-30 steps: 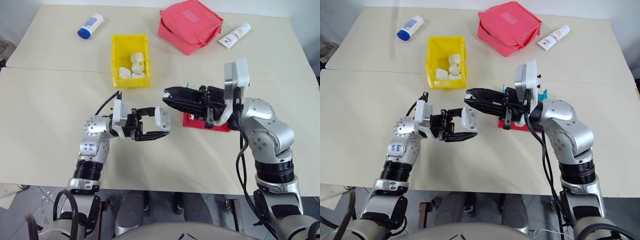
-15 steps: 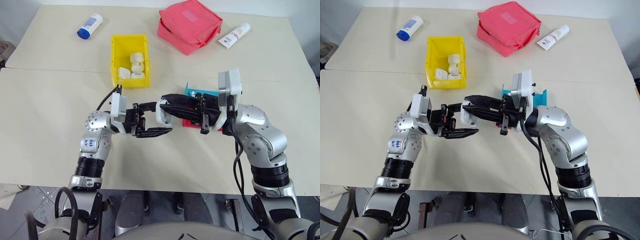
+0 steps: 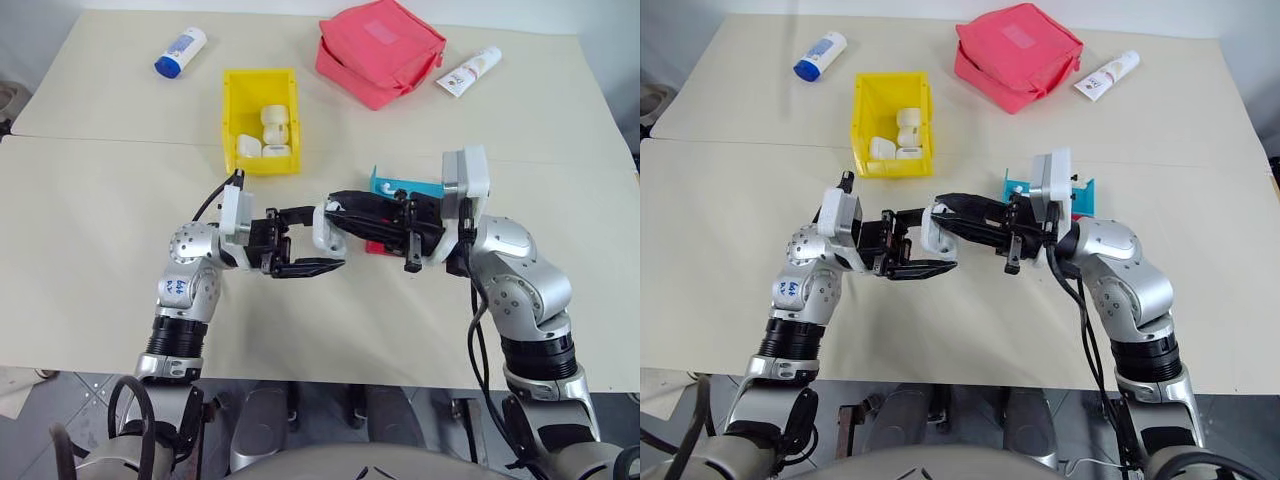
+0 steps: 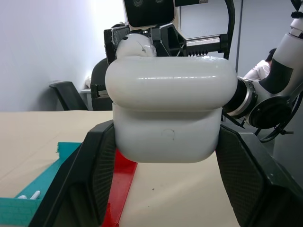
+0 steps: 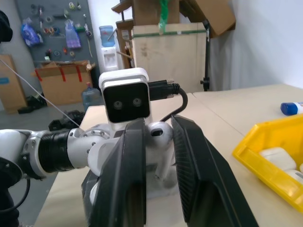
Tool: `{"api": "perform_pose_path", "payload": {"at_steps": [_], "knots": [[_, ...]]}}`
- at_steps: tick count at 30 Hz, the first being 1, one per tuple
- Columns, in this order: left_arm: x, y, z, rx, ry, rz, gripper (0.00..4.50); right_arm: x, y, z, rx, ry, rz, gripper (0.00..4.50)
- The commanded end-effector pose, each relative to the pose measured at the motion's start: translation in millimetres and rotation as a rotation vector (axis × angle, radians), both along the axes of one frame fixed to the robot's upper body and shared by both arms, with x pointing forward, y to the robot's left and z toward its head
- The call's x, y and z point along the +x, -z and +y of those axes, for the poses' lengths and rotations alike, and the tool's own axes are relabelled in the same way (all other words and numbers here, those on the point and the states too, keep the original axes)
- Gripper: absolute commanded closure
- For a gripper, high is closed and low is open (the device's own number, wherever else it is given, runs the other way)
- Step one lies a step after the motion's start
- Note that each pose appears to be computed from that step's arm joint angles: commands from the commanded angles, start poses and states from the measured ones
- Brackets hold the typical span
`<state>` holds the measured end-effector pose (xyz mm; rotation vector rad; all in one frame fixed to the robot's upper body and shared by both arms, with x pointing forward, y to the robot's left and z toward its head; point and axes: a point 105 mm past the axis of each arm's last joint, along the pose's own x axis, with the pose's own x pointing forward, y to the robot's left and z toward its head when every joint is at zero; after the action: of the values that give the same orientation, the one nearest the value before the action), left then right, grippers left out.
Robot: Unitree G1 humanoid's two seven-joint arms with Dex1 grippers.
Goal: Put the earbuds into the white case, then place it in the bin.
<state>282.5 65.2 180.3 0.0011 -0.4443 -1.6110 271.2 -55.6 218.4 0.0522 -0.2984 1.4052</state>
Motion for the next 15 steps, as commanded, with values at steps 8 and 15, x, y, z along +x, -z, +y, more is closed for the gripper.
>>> {"api": "perform_pose_path", "payload": {"at_steps": [8,15], "knots": [[3,-39,2,-0.134,-0.025,-0.112,1.73,-6,36,-5,-0.142,-0.03,0.08,4.06],[9,-41,5,-0.145,-0.052,-0.121,1.73,-7,40,-9,-0.219,-0.052,0.081,4.06]]}}
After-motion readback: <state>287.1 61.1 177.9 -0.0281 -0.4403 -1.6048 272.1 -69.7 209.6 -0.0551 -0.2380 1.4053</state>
